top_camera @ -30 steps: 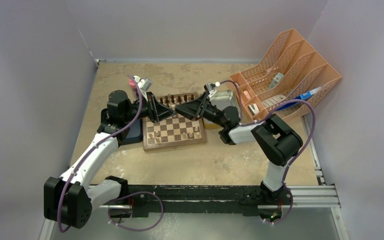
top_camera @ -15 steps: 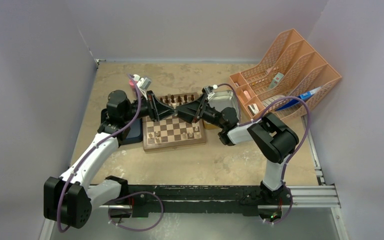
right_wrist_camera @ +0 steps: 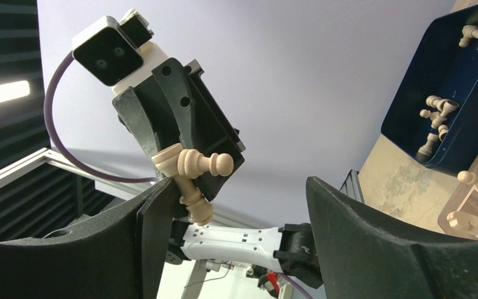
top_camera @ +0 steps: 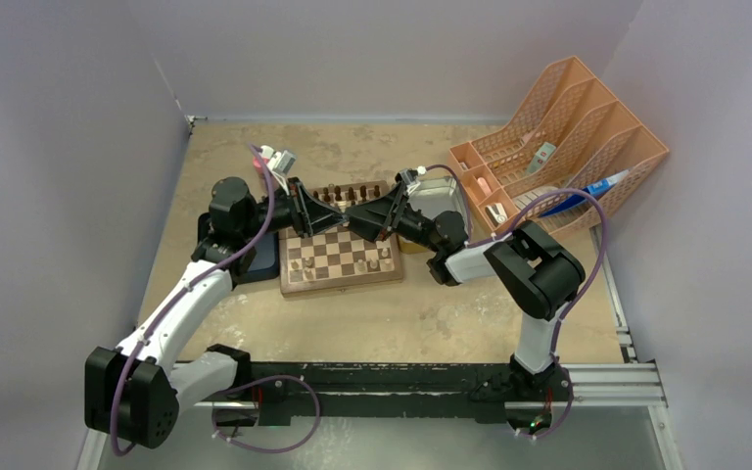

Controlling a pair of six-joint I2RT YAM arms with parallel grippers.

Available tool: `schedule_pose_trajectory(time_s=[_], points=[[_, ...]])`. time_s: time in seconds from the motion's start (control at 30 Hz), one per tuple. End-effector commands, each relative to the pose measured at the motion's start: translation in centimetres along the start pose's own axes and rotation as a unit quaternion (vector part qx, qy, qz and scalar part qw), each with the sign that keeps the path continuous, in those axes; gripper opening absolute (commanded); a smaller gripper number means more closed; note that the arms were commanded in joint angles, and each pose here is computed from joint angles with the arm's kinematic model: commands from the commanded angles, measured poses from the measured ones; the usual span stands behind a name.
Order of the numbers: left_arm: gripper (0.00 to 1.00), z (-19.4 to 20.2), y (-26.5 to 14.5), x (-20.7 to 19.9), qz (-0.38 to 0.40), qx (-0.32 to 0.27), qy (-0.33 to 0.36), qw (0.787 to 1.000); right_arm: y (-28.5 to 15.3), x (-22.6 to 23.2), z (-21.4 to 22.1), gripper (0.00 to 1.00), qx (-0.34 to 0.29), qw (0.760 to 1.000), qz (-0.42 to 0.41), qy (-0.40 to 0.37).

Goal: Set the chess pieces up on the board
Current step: Pick up the chess piece from the storage box.

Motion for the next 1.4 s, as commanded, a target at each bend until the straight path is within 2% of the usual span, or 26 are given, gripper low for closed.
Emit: schedule_pose_trajectory(time_s=[0.0, 0.23, 0.87, 1.37], points=[[0.0, -0.3, -0.2, -1.2, 0.008, -0.013, 0.007, 1.0, -2.5, 10.4, 0.5, 0.76, -0.02, 0.964, -0.225, -0.14], [0.0, 0.2, -0.5, -0.8, -0.007, -0.021, -0.022, 1.0, -2.7, 11.1, 0.6, 0.73, -0.022, 0.96, -0.234, -0.15], [0.0, 0.9, -0.7, -0.6, -0.01, -0.041, -0.084, 0.996, -3.2, 12.6, 0.8, 0.73, -0.019, 0.953, -0.261, -0.152], [0.0, 1.4, -0.4, -1.1, 0.025, -0.043, -0.112, 0.992, -3.4, 13.2, 1.3, 0.78, -0.014, 0.951, -0.272, -0.145]])
Point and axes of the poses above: each gripper's point midway between its finger pads, its own y axis out along the fingers, its own x axis along the line the jaws close on, z = x × y, the point moved 2 cm from there along -y, back along the fingers, and after that the axes turned 7 degrees about -y, right-handed, at the moved point
